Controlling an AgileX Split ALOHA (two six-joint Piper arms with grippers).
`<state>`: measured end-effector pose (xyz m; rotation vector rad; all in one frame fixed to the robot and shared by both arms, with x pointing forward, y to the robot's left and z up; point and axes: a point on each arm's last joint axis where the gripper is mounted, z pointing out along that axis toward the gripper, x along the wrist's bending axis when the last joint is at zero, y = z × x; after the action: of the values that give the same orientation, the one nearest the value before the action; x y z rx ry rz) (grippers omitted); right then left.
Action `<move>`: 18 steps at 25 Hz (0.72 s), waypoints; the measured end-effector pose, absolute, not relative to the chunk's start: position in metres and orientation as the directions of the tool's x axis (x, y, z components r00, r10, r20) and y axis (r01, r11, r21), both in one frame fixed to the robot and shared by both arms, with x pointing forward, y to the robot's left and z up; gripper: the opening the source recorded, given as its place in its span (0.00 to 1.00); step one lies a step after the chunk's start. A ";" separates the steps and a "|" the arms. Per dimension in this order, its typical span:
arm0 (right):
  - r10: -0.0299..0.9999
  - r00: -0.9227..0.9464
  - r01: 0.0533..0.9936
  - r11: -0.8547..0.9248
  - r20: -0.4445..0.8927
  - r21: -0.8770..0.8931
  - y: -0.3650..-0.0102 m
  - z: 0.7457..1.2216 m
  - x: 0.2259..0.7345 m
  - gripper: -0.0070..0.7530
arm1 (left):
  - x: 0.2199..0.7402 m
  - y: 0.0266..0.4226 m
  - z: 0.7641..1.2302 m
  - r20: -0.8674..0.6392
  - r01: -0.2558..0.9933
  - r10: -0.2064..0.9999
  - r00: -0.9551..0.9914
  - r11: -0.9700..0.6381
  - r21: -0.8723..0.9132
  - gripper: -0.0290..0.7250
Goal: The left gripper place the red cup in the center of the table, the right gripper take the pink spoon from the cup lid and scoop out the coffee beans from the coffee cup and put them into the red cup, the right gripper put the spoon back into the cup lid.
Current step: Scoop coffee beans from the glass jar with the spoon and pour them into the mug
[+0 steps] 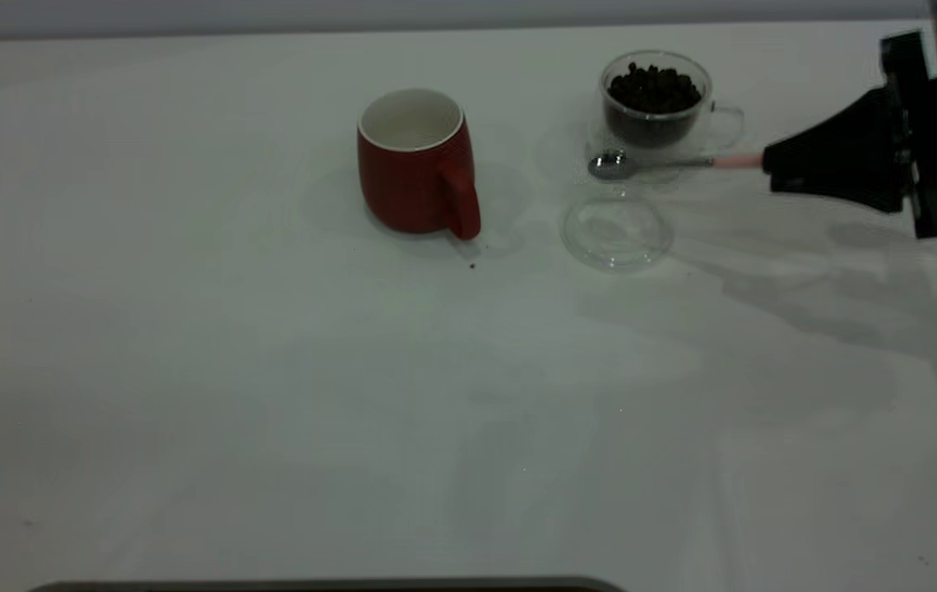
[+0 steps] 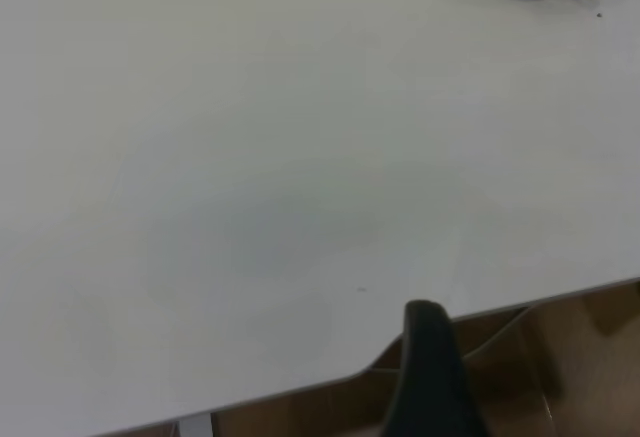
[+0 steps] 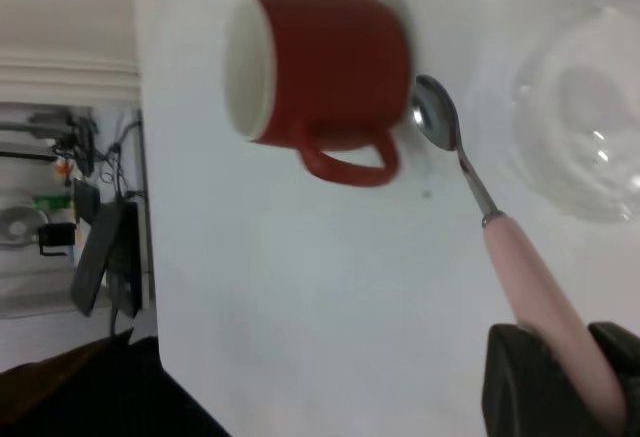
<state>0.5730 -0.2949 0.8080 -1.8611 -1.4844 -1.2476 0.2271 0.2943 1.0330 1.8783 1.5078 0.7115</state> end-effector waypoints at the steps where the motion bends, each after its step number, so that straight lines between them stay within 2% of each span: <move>1: 0.527 -0.007 0.924 -0.321 0.850 0.207 -0.295 0.815 0.575 0.16 | 0.227 0.294 1.033 0.029 0.645 0.979 0.203 -0.156 0.748 0.82; 6: 0.570 -0.078 0.893 -0.325 0.818 0.311 -0.301 0.838 0.592 0.16 | 0.227 0.294 1.033 0.029 0.645 0.979 0.203 -0.156 0.748 0.82; 18: 0.706 -0.085 0.857 -0.308 0.704 0.413 -0.321 0.854 0.640 0.16 | 0.227 0.294 1.033 0.029 0.645 0.979 0.203 -0.156 0.748 0.82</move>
<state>0.6401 -0.3215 0.8544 -2.0029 -1.7369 -1.3471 0.2271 0.2943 1.0330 1.8783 1.5078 0.7115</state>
